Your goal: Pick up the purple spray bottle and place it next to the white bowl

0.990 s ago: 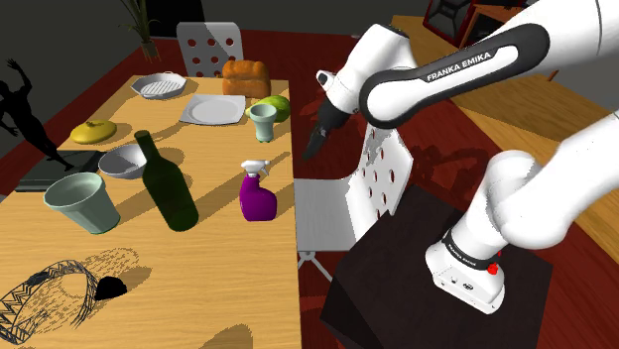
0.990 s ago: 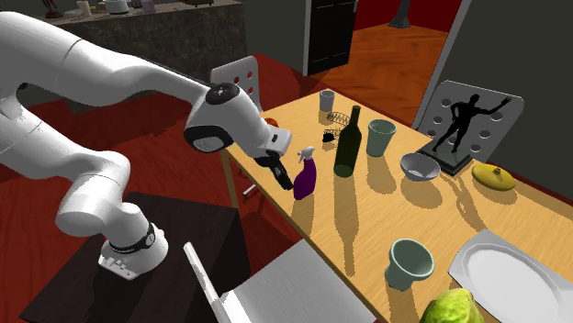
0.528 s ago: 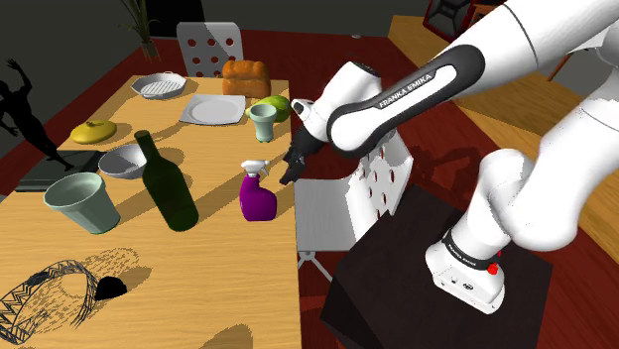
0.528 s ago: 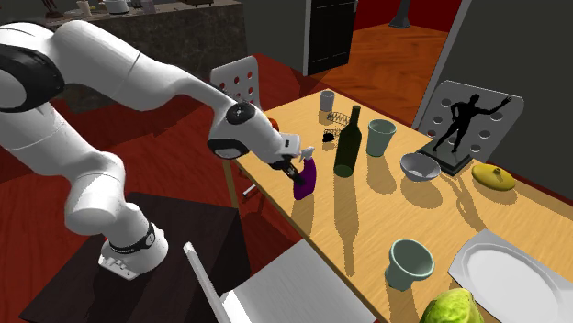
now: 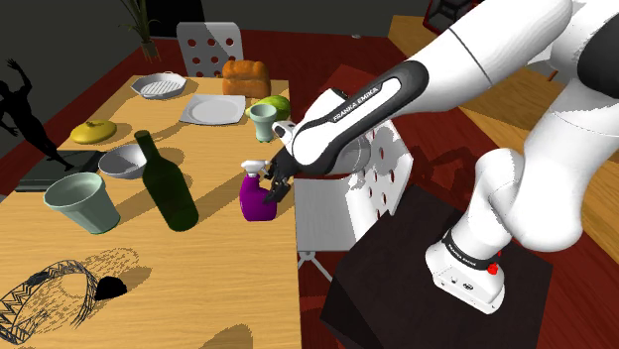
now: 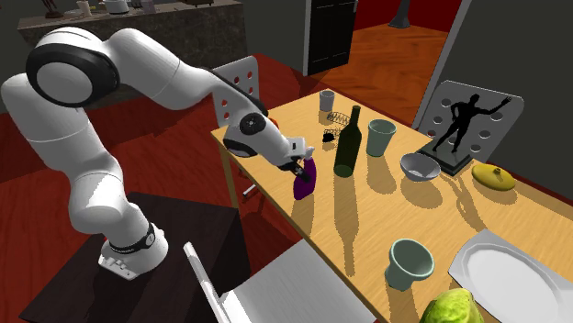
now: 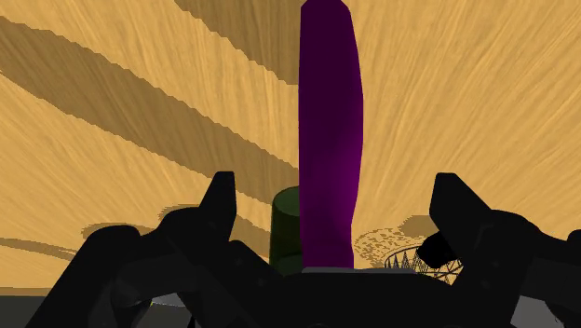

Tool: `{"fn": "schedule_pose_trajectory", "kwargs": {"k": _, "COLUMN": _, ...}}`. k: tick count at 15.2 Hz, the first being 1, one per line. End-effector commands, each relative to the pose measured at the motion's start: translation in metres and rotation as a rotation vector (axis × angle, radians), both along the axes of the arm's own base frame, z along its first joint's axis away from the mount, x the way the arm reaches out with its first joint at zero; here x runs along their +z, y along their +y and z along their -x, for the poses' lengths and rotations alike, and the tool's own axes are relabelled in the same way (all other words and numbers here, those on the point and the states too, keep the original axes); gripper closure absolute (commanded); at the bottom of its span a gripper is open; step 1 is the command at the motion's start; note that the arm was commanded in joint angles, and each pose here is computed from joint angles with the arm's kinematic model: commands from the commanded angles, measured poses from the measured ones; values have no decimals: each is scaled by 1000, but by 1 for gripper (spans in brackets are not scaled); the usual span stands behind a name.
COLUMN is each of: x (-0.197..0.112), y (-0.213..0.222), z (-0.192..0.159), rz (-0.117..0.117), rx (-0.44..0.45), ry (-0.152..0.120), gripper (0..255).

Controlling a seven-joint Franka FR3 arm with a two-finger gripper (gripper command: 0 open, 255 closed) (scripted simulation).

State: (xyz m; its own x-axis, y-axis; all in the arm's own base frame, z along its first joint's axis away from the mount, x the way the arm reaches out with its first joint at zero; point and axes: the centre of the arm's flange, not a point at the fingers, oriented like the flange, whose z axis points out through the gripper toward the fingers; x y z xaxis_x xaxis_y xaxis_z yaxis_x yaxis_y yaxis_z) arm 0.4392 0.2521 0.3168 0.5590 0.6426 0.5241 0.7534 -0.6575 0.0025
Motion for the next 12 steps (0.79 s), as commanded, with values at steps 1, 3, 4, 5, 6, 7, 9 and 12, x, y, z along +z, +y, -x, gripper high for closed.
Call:
{"fn": "schedule_pose_trajectory", "kwargs": {"k": 1, "x": -9, "y": 5, "z": -4, "rz": 0, "rx": 1, "ry": -1, "gripper": 0}}
{"fn": "schedule_pose_trajectory", "kwargs": {"k": 3, "x": -21, "y": 10, "z": -9, "rz": 0, "rx": 1, "ry": -1, "gripper": 0}}
{"fn": "schedule_pose_trajectory", "kwargs": {"k": 4, "x": -21, "y": 10, "z": -9, "rz": 0, "rx": 1, "ry": -1, "gripper": 0}}
{"fn": "schedule_pose_trajectory", "kwargs": {"k": 5, "x": -21, "y": 10, "z": -9, "rz": 0, "rx": 1, "ry": -1, "gripper": 0}}
{"fn": "schedule_pose_trajectory", "kwargs": {"k": 6, "x": -21, "y": 10, "z": -9, "rz": 0, "rx": 1, "ry": -1, "gripper": 0}}
{"fn": "schedule_pose_trajectory", "kwargs": {"k": 7, "x": -21, "y": 10, "z": -9, "rz": 0, "rx": 1, "ry": -1, "gripper": 0}}
{"fn": "schedule_pose_trajectory", "kwargs": {"k": 9, "x": -21, "y": 10, "z": -9, "rz": 0, "rx": 1, "ry": -1, "gripper": 0}}
{"fn": "schedule_pose_trajectory", "kwargs": {"k": 12, "x": -21, "y": 10, "z": -9, "rz": 0, "rx": 1, "ry": -1, "gripper": 255}}
